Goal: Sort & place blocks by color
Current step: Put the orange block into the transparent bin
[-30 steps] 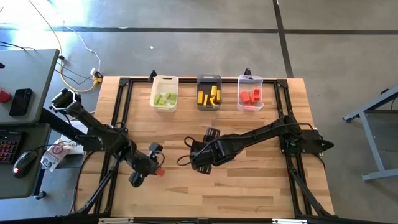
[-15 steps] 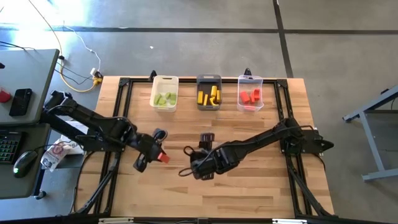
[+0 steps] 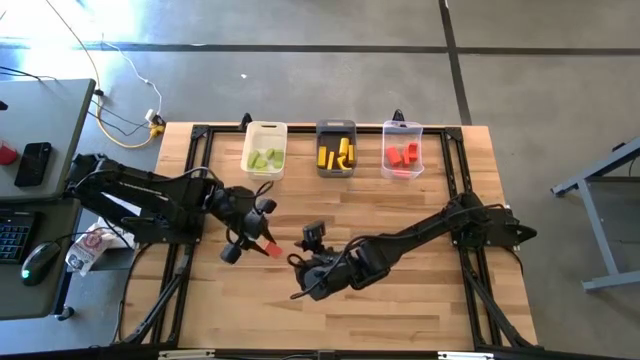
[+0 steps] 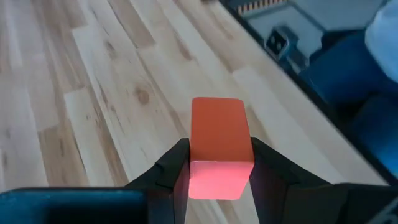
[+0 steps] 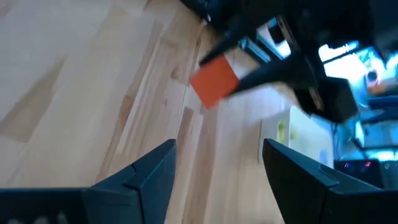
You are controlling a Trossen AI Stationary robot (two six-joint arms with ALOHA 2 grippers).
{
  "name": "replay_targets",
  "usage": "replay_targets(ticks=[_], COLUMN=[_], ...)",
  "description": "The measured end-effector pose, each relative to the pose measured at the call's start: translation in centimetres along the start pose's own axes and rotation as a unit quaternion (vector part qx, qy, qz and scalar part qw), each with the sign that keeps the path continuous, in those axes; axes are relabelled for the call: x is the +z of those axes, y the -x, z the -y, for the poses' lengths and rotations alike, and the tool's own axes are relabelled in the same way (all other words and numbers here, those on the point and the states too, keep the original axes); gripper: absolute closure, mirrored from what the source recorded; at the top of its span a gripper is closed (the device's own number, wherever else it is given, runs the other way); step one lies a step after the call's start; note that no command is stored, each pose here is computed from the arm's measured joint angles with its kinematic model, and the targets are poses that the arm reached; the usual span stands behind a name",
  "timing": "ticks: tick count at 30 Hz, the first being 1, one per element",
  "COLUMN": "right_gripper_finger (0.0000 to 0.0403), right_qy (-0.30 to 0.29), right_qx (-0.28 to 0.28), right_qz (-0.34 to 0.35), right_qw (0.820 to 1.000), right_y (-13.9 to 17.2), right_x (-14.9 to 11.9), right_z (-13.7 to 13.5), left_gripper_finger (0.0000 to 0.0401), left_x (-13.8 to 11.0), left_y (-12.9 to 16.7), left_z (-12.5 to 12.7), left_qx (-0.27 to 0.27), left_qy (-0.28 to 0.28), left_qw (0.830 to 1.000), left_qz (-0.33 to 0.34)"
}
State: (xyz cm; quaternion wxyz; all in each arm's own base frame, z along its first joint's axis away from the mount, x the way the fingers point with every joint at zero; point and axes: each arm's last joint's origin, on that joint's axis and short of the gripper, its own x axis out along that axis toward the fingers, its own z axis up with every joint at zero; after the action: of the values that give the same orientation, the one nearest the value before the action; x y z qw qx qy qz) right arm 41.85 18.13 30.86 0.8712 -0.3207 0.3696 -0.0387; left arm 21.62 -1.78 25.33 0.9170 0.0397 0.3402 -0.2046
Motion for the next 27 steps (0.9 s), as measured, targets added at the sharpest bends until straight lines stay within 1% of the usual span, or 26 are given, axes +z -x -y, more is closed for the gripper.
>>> replay_targets(ticks=[6, 12, 16, 20, 23, 27], right_gripper_finger=[0.0176, 0.0176, 0.0176, 0.0176, 0.0176, 0.0176], right_qy=[0.040, 0.072, 0.080, 0.090, 0.099, 0.112], right_qx=[-0.007, -0.011, -0.028, -0.047, -0.056, -0.070], right_qz=[0.021, 0.030, 0.030, 0.036, 0.049, 0.065], right_qw=[0.999, 0.997, 0.996, 0.994, 0.992, 0.989], right_y=[0.0, 0.0, 0.0, -0.2, -0.3, -0.3], right_x=[0.5, 0.7, 0.8, 1.0, 1.3, 1.7], right_z=[0.1, 0.2, 0.3, 0.8, 1.2, 1.6], left_gripper_finger=[0.0297, 0.0294, 0.0295, 0.0293, 0.0294, 0.0293], left_x=[0.7, 1.5, 2.0, 2.5, 2.9, 3.4], left_y=[0.2, 0.5, 0.7, 1.0, 1.2, 1.4], left_z=[-0.7, -1.1, -1.4, -1.7, -1.9, -2.0], left_qx=[0.010, -0.023, -0.026, -0.043, -0.045, -0.055], left_qy=[0.038, 0.078, 0.105, 0.104, 0.118, 0.118], left_qw=[0.998, 0.993, 0.987, 0.982, 0.977, 0.972], left_qz=[0.041, 0.090, 0.121, 0.148, 0.172, 0.195])
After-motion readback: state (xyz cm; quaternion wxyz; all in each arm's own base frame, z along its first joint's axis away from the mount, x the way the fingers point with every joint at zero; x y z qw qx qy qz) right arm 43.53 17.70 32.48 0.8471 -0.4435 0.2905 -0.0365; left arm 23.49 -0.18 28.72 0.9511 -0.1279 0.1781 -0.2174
